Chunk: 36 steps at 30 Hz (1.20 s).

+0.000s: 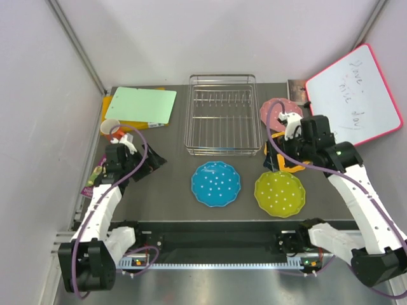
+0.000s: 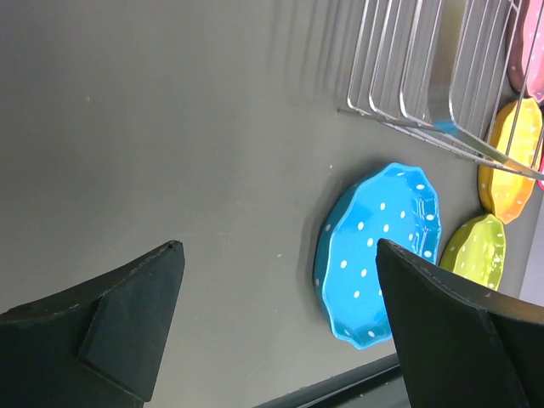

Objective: Load the plates into the dish rack

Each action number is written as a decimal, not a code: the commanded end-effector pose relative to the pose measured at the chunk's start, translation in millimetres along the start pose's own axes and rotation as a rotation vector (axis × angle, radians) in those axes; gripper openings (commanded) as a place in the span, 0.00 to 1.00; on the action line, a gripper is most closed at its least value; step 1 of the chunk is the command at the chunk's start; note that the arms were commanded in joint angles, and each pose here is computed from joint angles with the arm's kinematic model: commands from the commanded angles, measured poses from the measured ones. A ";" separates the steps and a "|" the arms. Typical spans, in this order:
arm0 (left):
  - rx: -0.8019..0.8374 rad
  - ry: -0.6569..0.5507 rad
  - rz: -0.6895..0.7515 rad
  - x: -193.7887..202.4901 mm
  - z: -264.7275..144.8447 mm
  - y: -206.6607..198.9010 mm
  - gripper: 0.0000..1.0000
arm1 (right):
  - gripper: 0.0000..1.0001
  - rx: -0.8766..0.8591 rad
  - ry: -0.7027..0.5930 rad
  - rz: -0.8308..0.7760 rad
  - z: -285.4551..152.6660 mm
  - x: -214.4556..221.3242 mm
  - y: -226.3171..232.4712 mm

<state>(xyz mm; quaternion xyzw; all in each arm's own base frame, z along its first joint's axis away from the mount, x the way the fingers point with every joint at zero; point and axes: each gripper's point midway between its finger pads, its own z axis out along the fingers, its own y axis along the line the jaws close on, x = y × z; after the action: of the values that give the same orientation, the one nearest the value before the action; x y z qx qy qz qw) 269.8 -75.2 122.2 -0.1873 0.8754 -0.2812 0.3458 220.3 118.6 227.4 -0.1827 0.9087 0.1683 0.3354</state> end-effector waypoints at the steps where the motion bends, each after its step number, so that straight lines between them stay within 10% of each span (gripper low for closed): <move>1: 0.065 -0.043 0.007 -2.6 -1.8 -5.8 0.99 | 1.00 -0.106 -0.110 -0.076 1.1 -19.1 15.7; 9: 0.095 -0.016 0.036 -6.7 1.3 -6.7 0.95 | 1.00 -0.313 -0.066 0.226 60.3 -22.2 27.1; 19: 0.126 0.152 0.128 39.1 24.1 -14.3 0.83 | 1.00 -0.451 -0.059 0.180 116.6 0.1 58.4; 36: 0.176 0.331 0.089 96.7 60.8 -42.7 0.82 | 1.00 -0.252 -0.007 0.222 182.6 49.6 66.9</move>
<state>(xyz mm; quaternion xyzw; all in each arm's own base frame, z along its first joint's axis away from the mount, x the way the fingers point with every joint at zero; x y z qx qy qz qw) 237.2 -166.7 59.7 -0.0708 0.9145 -0.3440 0.2010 238.8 233.8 70.3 -0.1372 0.9016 0.3228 0.2530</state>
